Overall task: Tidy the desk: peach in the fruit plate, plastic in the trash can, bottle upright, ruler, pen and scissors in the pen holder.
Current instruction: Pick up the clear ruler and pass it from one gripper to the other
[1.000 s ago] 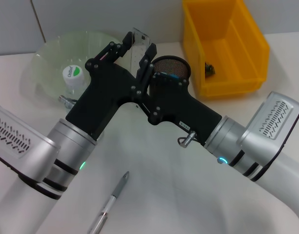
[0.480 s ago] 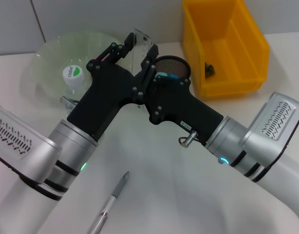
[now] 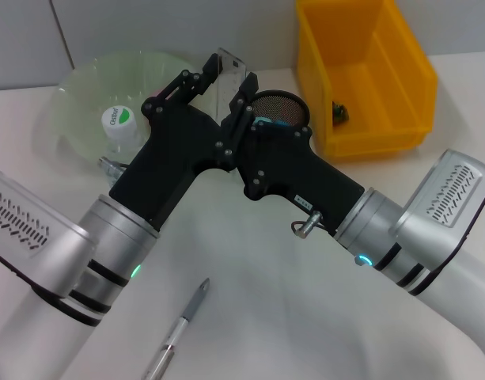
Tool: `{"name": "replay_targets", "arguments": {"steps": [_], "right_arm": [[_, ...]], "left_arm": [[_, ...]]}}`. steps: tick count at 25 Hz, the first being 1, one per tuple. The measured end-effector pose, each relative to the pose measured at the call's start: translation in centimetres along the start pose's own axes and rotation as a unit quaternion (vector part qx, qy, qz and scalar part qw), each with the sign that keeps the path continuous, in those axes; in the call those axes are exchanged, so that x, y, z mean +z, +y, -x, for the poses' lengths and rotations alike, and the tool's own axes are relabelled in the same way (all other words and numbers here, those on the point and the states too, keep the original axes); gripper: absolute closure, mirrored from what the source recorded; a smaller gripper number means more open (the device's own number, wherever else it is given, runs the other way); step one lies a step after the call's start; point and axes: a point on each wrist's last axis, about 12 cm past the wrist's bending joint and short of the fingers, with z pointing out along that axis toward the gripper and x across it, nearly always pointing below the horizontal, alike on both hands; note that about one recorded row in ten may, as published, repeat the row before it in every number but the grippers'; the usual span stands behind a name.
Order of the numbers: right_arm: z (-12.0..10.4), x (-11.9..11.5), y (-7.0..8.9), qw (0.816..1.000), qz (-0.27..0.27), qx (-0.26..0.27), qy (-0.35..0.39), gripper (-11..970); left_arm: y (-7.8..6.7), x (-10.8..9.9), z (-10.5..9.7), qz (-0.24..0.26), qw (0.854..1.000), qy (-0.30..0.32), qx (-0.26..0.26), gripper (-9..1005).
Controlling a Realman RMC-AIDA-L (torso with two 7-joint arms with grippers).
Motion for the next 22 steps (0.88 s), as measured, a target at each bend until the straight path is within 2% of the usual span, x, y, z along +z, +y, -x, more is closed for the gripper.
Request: {"name": "replay_targets", "arguments": {"steps": [8, 14, 18, 22], "right_arm": [[0.1, -0.1, 0.1, 1.000, 0.000, 0.002, -0.005, 947], [0.0, -0.3, 0.0, 1.000, -0.004, 0.003, -0.005, 940], [0.3, -0.4, -0.4, 1.000, -0.017, -0.002, -0.016, 936], [0.9, -1.1, -1.6, 0.997, -0.053, -0.024, -0.043, 931]], "left_arm": [[0.1, 0.0, 0.0, -0.001, 1.000, 0.000, -0.025, 601], [-0.1, -0.1, 0.1, -0.004, 1.000, -0.004, -0.027, 406], [-0.1, -0.3, 0.2, -0.002, 1.000, -0.012, -0.029, 349], [-0.2, -0.9, 0.2, -0.004, 0.999, -0.013, -0.040, 335]]}}
